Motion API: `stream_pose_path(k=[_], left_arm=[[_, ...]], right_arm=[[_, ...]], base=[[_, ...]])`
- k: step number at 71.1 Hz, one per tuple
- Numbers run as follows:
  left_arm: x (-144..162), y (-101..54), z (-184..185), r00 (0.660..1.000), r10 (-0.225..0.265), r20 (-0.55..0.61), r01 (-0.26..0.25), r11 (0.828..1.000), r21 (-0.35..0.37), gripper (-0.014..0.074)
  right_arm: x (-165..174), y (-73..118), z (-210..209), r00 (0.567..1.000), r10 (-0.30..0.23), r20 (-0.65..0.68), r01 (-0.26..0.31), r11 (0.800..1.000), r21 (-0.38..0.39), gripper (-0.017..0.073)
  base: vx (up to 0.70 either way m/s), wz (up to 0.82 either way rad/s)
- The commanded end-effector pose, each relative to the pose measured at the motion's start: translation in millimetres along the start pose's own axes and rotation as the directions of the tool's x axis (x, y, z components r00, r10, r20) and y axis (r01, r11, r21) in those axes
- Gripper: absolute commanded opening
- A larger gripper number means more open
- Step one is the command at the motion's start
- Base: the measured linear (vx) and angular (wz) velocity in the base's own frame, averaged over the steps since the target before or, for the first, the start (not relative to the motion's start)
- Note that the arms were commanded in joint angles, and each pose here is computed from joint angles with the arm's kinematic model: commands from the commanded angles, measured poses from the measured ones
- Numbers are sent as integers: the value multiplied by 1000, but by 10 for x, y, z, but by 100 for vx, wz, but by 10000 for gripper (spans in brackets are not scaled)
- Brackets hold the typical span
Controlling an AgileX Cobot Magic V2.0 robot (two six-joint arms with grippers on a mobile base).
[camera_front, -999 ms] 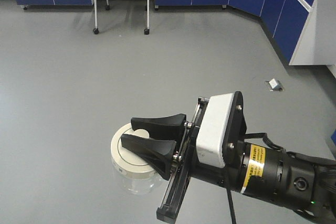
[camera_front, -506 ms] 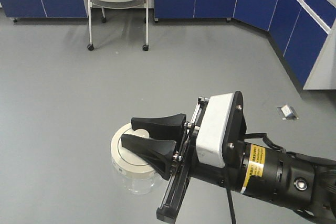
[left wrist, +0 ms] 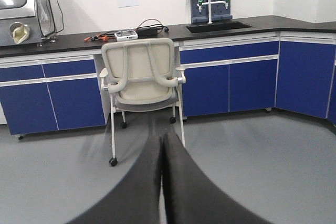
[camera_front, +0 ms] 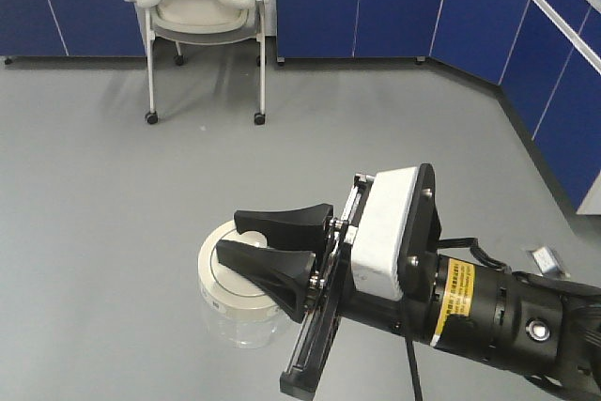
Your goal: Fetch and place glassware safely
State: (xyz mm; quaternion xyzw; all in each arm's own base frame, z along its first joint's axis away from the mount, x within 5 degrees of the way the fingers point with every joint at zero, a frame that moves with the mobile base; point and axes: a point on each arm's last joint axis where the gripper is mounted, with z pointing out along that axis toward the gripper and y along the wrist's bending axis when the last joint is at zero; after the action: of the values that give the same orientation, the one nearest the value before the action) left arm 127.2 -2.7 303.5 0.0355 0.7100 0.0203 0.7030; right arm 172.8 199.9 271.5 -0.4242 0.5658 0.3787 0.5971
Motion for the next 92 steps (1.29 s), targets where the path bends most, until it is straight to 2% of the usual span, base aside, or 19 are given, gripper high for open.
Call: stream_pose_path(k=[1,66,92], left_arm=[[-149,5,-5,995,-11,96,11,1000,-1,-7],[-148,4,-2,995,-11,94,11,1000,-1,-7],[-148,4,-2,995,-11,94,11,1000,-1,-7]], right_arm=[[-258,6,-23,989,-9,147,11,1000,-14,-3],[-254,1,-23,990,-9,143,11,1000,-10,-3],[-238,-8,-21,992,-9,125,9,1000,0,-3]], base=[[53,2],[51,1],[41,-18]])
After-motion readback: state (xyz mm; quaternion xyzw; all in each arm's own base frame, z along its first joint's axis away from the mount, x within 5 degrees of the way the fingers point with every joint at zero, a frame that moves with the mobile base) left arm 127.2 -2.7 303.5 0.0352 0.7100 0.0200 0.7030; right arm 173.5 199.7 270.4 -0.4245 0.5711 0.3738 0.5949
